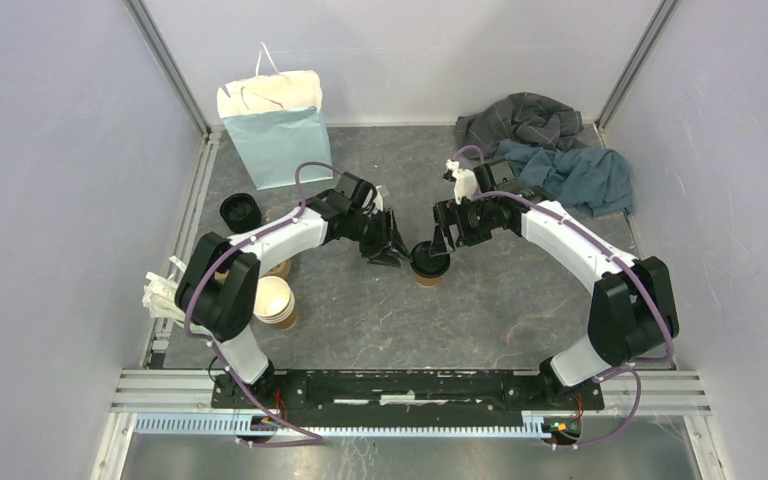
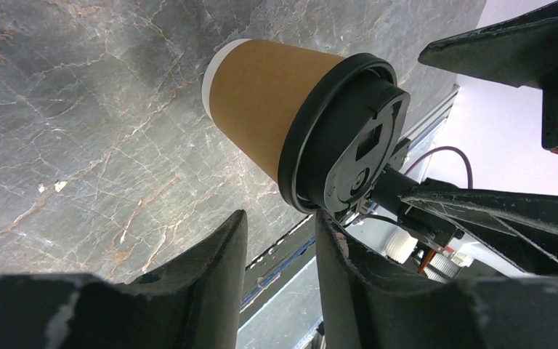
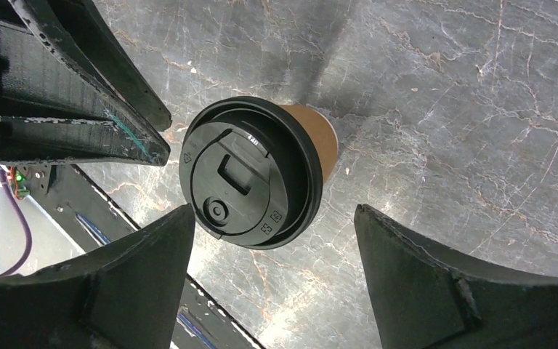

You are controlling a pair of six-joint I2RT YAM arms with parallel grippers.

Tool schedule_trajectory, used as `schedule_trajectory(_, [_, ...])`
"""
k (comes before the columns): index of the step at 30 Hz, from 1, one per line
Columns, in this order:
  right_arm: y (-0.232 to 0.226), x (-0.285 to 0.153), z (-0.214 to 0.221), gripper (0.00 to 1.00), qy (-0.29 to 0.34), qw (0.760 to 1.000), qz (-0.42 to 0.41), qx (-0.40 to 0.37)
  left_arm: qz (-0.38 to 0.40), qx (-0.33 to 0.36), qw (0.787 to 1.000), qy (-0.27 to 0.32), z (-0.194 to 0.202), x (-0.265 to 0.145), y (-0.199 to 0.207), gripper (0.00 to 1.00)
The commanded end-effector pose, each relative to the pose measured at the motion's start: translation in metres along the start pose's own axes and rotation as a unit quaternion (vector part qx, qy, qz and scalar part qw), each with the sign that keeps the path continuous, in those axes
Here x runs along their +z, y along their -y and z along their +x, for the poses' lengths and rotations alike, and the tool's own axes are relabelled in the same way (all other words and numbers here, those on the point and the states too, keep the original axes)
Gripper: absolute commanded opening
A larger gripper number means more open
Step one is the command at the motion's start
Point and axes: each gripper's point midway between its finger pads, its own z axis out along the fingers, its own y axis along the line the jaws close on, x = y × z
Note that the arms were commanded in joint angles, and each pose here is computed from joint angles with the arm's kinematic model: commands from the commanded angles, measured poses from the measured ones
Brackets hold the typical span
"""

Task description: Pack the takeout coffee

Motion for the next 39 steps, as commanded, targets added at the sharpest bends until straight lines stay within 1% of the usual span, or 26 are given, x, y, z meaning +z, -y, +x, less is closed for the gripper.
schedule_trajectory(1, [0.001,0.004,-0.010,0.86,0.022,1.000,-0.018,0.006,0.005,-0.001,1.000,0.013,-0.007,0.002,0.006,0.44])
schedule_trajectory(6, [0.006,0.008,-0.004,0.83,0.021,0.999,-0.027,0.017,0.002,-0.003,1.000,0.003,-0.004,0.008,0.000,0.42])
schedule_trajectory(12, [0.007,0.014,0.001,0.82,0.014,0.999,-0.035,0.020,0.028,-0.002,1.000,0.004,-0.005,0.013,0.007,0.44])
schedule_trajectory(15, [0.008,0.016,0.004,0.81,0.011,0.999,-0.038,0.020,0.027,-0.002,1.000,0.010,-0.007,0.014,0.007,0.46])
schedule_trajectory(18, [0.009,0.019,0.010,0.78,0.005,0.999,-0.039,0.024,0.015,-0.011,1.000,0.003,-0.004,0.019,0.000,0.45])
schedule_trajectory(22, [0.020,0.024,0.023,0.75,0.004,0.998,-0.035,0.046,-0.044,-0.024,0.999,-0.010,0.004,0.027,-0.027,0.38])
schedule_trajectory(24, [0.030,0.026,0.033,0.72,0.008,0.997,-0.041,0.068,-0.073,-0.031,0.997,-0.017,0.012,0.031,-0.045,0.35])
schedule_trajectory(28, [0.047,0.034,0.062,0.65,0.011,0.990,-0.062,0.124,-0.131,-0.049,0.990,-0.031,0.029,0.042,-0.087,0.31])
schedule_trajectory(30, [0.056,0.038,0.078,0.64,0.006,0.988,-0.056,0.143,-0.167,-0.053,0.984,-0.040,0.039,0.046,-0.111,0.28])
schedule_trajectory(32, [0.062,0.043,0.094,0.64,-0.003,0.985,-0.052,0.162,-0.206,-0.064,0.975,-0.057,0.059,0.048,-0.140,0.27])
schedule_trajectory(35, [0.065,0.047,0.111,0.64,-0.018,0.984,-0.047,0.172,-0.226,-0.085,0.968,-0.073,0.091,0.052,-0.169,0.24])
schedule_trajectory(37, [0.063,0.044,0.110,0.64,-0.019,0.984,-0.048,0.171,-0.252,-0.070,0.962,-0.075,0.097,0.047,-0.179,0.23])
schedule_trajectory(39, [0.059,0.037,0.096,0.64,-0.006,0.985,-0.050,0.164,-0.233,-0.049,0.969,-0.062,0.085,0.043,-0.162,0.23])
